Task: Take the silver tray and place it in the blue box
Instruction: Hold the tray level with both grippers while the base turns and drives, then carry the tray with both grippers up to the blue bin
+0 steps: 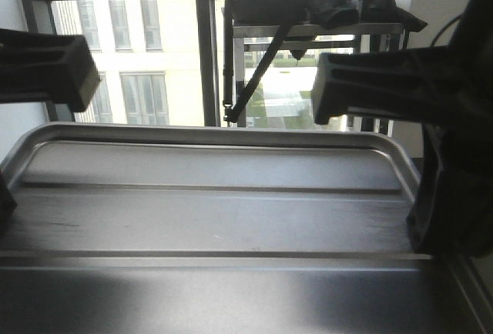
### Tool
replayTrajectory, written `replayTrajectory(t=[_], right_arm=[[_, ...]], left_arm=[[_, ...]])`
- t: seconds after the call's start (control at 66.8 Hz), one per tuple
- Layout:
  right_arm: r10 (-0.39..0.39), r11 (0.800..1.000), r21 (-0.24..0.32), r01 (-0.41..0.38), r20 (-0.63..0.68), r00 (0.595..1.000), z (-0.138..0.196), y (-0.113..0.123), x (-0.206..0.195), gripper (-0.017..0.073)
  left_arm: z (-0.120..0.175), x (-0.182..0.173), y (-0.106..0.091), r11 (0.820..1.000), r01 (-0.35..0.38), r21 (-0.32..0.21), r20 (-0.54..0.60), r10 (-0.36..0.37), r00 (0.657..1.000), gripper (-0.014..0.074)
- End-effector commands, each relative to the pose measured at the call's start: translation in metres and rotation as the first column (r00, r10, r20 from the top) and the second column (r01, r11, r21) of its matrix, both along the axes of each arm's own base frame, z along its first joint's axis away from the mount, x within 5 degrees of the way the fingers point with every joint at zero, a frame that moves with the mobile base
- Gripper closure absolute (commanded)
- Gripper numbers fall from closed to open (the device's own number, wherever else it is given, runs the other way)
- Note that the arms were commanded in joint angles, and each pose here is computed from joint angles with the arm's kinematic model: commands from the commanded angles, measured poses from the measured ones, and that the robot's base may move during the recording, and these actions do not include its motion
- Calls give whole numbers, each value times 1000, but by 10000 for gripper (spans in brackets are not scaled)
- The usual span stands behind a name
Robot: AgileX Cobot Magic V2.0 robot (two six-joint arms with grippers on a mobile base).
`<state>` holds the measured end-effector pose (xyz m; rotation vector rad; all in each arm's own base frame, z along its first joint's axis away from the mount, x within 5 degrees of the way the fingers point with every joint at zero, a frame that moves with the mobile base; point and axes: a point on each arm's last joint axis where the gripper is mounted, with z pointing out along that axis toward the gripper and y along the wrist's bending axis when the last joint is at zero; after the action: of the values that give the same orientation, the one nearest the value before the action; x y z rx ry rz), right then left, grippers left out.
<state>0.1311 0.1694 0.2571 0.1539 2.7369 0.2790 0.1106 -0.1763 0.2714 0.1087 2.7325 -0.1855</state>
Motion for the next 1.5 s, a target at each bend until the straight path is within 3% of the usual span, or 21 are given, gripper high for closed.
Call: replayTrajectory(t=[0.0, 1.482], right_arm=[[23, 997, 76, -28, 72, 997, 16, 4, 2, 508], [22, 997, 75, -28, 72, 997, 16, 4, 2, 508]], left_arm=[[13, 0, -4, 997, 16, -70, 34, -14, 999, 604], [13, 0, -4, 997, 16, -70, 34, -14, 999, 604]])
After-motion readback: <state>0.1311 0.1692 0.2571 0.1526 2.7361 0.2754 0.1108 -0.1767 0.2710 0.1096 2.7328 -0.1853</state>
